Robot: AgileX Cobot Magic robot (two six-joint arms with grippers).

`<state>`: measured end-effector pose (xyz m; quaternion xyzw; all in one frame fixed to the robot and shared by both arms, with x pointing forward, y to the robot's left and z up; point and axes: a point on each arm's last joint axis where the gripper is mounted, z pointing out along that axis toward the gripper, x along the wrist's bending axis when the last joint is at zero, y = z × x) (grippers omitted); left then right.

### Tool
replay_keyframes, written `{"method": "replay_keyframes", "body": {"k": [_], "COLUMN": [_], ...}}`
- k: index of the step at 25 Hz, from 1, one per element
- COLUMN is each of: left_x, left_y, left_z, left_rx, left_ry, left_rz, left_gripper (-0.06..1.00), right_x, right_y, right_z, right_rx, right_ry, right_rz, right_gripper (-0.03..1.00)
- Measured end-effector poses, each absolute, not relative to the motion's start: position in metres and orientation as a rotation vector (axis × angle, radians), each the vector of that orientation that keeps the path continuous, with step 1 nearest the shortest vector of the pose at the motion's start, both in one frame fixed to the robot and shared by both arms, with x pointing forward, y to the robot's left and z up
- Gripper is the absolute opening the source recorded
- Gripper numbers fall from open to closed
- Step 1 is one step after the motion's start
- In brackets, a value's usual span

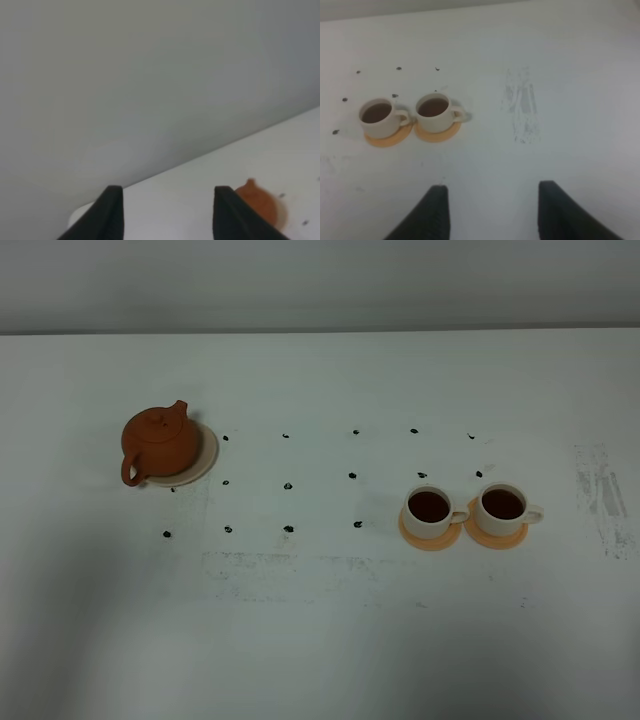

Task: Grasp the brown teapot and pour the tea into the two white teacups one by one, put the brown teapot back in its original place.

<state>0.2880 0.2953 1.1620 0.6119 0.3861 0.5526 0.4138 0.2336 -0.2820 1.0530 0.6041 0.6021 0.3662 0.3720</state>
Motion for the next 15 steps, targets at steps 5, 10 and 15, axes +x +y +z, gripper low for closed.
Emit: {"method": "replay_keyframes", "body": {"k": [5,10,15], "left_x": [0.271,0.264,0.254], "left_y": [0.290,0.288,0.289], "left_z": [1.157,1.134,1.104], "left_rx": [1.484,1.477,1.464], "left_ry": [1.010,1.110,1.167], "left_rz": [1.240,1.103,1.054], "left_gripper": [0.44,0.44,0.44], "right_x": [0.234,0.234,0.234], "right_y": [-0.282,-0.282,-0.282], "right_z": [1.053,1.053,1.053], "right_rx": [1.548,1.548,1.548], "right_ry": [1.543,1.543,1.543], "right_rz": [0.939,0.939,0.939], "right_gripper": [0.43,0.43,0.43]}}
